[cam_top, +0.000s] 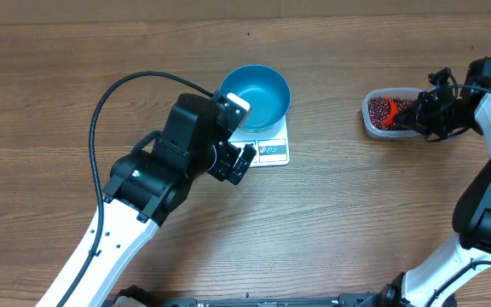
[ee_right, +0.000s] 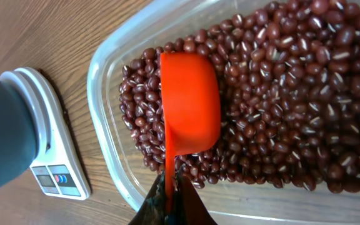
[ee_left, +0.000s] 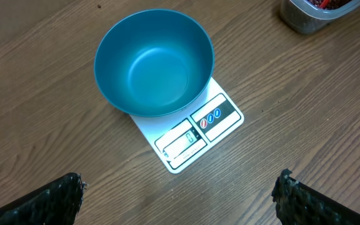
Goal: Scoop item into bowl and weigh 150g on scale
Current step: 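Dip the red scoop into the beans and scoop with the right gripper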
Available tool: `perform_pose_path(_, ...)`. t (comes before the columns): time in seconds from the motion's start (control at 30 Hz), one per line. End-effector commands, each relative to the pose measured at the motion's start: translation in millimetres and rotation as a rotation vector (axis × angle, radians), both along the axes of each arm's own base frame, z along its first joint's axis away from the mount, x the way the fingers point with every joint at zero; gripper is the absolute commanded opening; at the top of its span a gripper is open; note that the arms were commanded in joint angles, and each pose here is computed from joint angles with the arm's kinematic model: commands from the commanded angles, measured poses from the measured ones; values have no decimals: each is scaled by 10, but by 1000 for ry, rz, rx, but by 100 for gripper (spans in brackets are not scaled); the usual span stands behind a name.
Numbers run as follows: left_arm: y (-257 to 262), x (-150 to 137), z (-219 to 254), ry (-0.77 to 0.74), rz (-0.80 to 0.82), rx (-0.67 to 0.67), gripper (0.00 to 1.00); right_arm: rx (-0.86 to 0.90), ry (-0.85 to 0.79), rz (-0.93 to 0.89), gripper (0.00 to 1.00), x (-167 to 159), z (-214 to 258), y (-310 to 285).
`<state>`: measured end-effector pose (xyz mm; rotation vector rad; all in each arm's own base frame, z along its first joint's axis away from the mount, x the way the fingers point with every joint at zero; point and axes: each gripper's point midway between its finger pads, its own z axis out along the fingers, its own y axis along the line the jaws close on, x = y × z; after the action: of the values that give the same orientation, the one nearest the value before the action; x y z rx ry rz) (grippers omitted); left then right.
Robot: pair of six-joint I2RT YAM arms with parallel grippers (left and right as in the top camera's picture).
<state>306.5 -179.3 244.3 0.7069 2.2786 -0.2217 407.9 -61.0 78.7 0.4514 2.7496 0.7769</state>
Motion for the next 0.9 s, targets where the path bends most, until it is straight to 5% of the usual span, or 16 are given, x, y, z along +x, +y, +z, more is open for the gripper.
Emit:
perform_pose_path(0.0,2,-5,-17,12,10,-13,100,35,33,-36,4,-71,-100,-136)
perform_pose_path(0.87,2,-6,-17,12,10,-13,100,331,-137,3,4,-160,307,-106)
